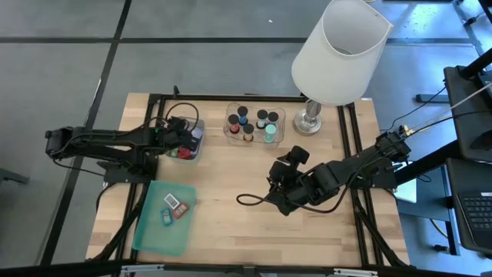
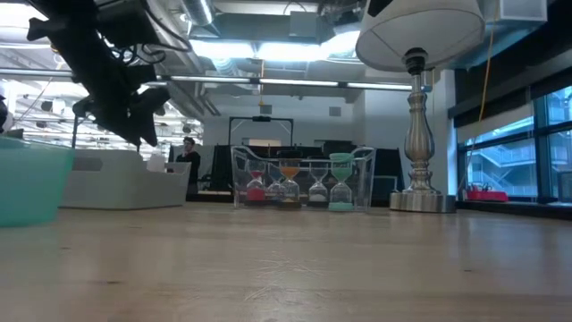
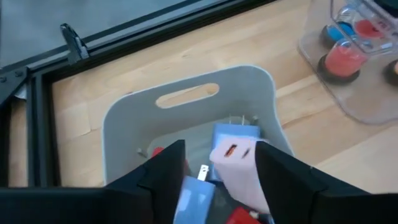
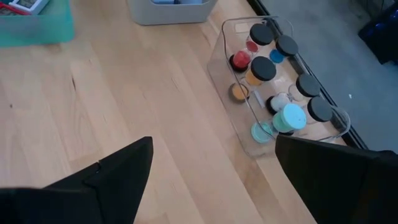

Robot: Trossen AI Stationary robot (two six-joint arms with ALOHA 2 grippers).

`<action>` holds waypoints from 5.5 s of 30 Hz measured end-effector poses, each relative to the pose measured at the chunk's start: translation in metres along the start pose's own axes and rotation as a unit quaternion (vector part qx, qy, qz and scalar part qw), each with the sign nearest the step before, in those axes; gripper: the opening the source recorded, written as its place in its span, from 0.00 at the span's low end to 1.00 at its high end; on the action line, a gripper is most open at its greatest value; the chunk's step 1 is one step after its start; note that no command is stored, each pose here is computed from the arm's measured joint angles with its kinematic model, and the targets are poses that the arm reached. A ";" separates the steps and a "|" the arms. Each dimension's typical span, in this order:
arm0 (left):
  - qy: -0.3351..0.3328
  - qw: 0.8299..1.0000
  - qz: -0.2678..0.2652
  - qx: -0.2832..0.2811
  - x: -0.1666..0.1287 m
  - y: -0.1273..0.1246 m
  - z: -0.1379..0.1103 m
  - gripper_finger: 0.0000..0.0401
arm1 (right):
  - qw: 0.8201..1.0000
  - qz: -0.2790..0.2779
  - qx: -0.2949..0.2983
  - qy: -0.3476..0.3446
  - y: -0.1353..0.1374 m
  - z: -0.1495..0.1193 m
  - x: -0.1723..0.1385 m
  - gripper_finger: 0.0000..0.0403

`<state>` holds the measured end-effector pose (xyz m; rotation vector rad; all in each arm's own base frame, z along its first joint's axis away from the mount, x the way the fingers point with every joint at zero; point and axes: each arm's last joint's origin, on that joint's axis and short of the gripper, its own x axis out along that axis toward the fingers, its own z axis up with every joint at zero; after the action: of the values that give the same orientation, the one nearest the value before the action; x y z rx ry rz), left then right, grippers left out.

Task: Pick & Place Office items
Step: Put the pink charger adapter into the gray bin, then return to Home Position

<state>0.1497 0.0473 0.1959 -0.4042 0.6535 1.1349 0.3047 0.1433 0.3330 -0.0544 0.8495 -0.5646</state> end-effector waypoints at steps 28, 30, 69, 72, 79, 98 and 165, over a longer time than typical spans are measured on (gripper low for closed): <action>-0.077 0.940 -0.278 0.180 -0.086 -0.004 0.070 0.47 | 0.993 -0.009 0.009 -0.120 0.030 -0.031 -0.049 0.82; -0.071 0.936 -0.292 0.182 -0.086 -0.004 0.070 0.47 | 0.994 0.009 -0.024 -0.102 0.033 -0.035 -0.052 0.82; -0.243 0.843 -0.480 0.024 -0.080 0.066 -0.009 0.48 | 0.980 0.150 0.033 -0.126 0.020 -0.108 -0.024 0.82; -0.263 0.831 -0.490 0.017 -0.070 0.060 -0.016 0.48 | 0.971 0.184 0.043 -0.147 0.011 -0.116 -0.018 0.82; -0.304 0.797 -0.522 0.008 -0.043 0.042 -0.035 0.48 | 0.949 0.248 0.060 -0.187 -0.012 -0.141 0.000 0.82; -0.356 0.804 -0.476 0.015 -0.030 0.039 -0.042 0.48 | 0.868 0.378 0.101 -0.305 -0.074 -0.209 0.054 0.82; -0.405 0.897 -0.174 0.037 -0.018 0.049 -0.038 0.48 | 0.899 -0.023 0.225 -0.375 -0.188 -0.231 0.085 0.82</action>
<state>0.0896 0.0303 0.1808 0.0434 -0.1152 0.8232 0.0973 -0.0184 0.1694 0.1279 -0.0474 -0.7043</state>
